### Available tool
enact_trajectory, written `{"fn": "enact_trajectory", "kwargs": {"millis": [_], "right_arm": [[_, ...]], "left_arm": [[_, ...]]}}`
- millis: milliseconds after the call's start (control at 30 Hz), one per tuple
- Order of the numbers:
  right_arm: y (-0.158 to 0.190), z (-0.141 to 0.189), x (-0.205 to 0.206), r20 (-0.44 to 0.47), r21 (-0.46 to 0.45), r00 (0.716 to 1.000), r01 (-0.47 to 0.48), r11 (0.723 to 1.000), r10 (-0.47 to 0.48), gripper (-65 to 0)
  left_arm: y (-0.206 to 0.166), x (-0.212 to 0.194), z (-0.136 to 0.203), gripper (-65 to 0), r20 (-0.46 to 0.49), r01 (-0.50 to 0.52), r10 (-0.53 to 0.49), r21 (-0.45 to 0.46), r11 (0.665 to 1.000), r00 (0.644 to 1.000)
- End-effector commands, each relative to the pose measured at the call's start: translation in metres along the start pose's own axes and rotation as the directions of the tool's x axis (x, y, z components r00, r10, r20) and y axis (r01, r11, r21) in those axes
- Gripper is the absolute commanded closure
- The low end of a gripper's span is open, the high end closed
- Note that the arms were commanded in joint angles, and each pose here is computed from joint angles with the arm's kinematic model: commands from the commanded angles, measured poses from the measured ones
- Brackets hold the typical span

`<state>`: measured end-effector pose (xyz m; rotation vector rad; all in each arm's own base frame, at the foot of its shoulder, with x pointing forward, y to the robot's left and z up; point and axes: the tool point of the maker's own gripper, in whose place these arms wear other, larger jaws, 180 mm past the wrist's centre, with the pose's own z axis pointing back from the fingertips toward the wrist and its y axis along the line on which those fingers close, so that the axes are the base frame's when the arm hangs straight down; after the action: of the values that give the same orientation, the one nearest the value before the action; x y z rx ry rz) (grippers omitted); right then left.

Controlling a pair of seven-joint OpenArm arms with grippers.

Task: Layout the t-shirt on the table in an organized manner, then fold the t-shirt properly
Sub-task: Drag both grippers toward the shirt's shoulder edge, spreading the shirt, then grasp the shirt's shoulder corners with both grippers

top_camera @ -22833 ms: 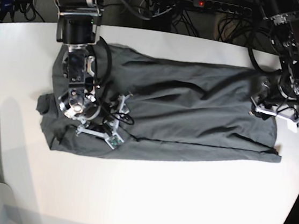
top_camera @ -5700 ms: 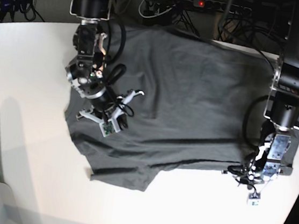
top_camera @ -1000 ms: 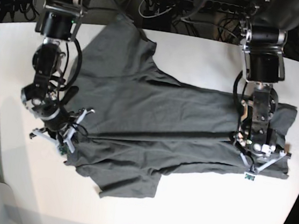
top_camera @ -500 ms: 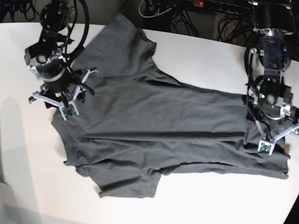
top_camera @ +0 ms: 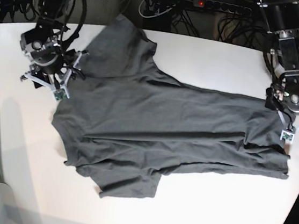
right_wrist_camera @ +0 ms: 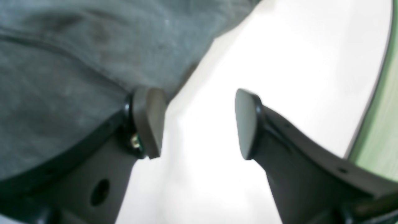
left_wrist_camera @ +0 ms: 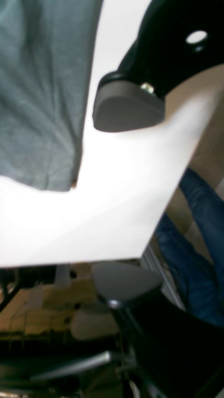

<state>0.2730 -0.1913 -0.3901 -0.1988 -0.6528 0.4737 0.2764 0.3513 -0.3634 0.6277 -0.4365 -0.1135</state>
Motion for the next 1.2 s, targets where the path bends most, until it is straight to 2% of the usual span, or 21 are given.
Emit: {"fn": "enact_trajectory", "kwargs": {"millis": [0, 133, 433, 667, 767, 1033, 1100, 1167], "right_arm": [[-0.003, 0.003, 0.009, 0.038, -0.009, 0.999, 0.003, 1.0, -0.003, -36.7], [0.003, 0.003, -0.001, 0.018, 0.004, 1.0, 0.0, 1.0, 0.0, -36.8], [0.016, -0.001, -0.007, -0.003, 0.038, 1.0, 0.018, 0.999, -0.018, -36.8], [0.024, -0.003, -0.003, 0.005, 0.056, 1.0, 0.014, 0.998, -0.014, -36.9], [0.029, -0.01, -0.008, -0.013, 0.076, 1.0, 0.022, 0.997, -0.021, -36.9], [0.041, -0.028, -0.019, -0.057, 0.129, 0.998, 0.044, 0.991, -0.037, -36.3], [0.041, -0.028, -0.019, -0.055, 0.129, 0.998, 0.044, 0.991, -0.037, -33.4], [0.04, -0.028, -0.018, -0.052, 0.128, 0.998, 0.044, 0.991, -0.038, -27.4]], "left_arm": [[0.011, 0.008, -0.003, -65.0, 0.022, -0.019, 0.019, 0.02, 1.0, 1.0], [0.01, 0.001, -0.016, -65.0, 0.006, -0.044, 0.044, 0.001, 0.999, 0.999], [0.027, 0.007, -0.017, -65.0, 0.017, -0.055, 0.054, 0.032, 0.998, 0.998], [0.021, 0.005, -0.027, -65.0, -0.014, -0.059, 0.059, 0.009, 0.998, 0.998], [0.026, 0.017, -0.026, -65.0, 0.007, -0.074, 0.074, 0.013, 0.997, 0.997], [0.019, 0.019, -0.047, -65.0, -0.051, -0.084, 0.083, -0.031, 0.996, 0.995], [0.015, 0.021, -0.051, -65.0, -0.061, -0.088, 0.085, -0.046, 0.995, 0.994], [0.01, 0.021, -0.056, -65.0, -0.073, -0.092, 0.087, -0.063, 0.994, 0.994]]}}
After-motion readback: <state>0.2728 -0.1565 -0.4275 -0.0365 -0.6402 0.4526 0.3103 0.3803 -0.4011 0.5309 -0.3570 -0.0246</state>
